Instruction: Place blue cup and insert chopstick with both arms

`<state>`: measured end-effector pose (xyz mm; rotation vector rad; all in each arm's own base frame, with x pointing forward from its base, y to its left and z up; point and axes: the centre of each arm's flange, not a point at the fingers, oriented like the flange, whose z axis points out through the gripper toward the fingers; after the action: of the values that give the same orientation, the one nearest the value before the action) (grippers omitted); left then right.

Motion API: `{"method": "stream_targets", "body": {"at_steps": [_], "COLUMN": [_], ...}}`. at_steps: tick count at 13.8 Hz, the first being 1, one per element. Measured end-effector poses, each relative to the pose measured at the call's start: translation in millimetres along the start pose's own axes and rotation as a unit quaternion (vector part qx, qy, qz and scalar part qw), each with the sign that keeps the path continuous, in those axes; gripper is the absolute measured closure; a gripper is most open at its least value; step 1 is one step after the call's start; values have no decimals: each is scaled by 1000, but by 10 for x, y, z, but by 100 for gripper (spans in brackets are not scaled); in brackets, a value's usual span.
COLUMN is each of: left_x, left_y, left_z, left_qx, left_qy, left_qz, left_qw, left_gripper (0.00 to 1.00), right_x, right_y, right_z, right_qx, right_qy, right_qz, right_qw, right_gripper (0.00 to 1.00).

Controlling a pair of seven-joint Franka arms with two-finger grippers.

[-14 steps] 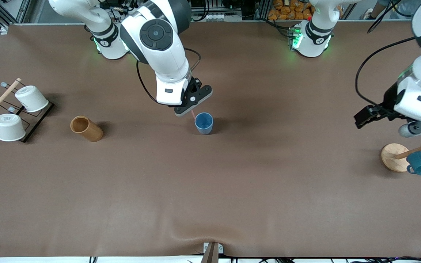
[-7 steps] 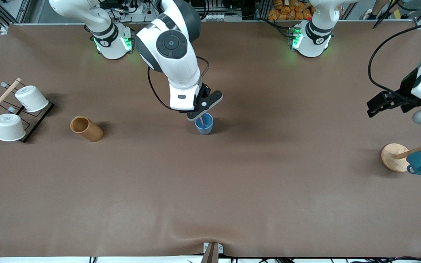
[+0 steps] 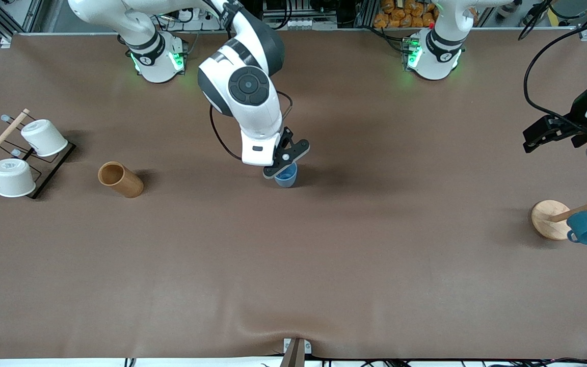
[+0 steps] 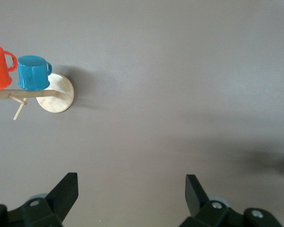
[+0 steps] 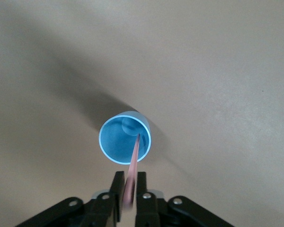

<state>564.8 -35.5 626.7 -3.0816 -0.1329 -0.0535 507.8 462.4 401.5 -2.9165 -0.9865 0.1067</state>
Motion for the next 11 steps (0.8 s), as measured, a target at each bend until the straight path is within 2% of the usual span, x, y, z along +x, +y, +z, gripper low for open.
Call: {"method": "stream_targets", "body": {"at_steps": [4,6,7,8,11], "left_x": [-51,-54,-54,-53,-54], "left_y": [-14,1,1,-4,10], "left_z": [5,13,14,15,6], "left_qx": [1,1,1,1,1], "left_qy": [-3,-4,-4,-4,-3], "left_qz": [0,2,2,1,3], "left_qw": [1000,1000,1000,1000,1000], "left_gripper": [0,0,0,0,0], "right_x": [24,42,31,-10,-275], "right_y": [28,81,148,260,987], "right_z": [-69,-212,-347,-513,-1076], "right_qx": [-1,-2,-4,-6,-14], "right_qy": [8,21,29,33,29], "right_qz": [2,7,13,22,78], "right_qw": [1000,1000,999,999,996], "right_gripper": [37,19,7,0,0]}}
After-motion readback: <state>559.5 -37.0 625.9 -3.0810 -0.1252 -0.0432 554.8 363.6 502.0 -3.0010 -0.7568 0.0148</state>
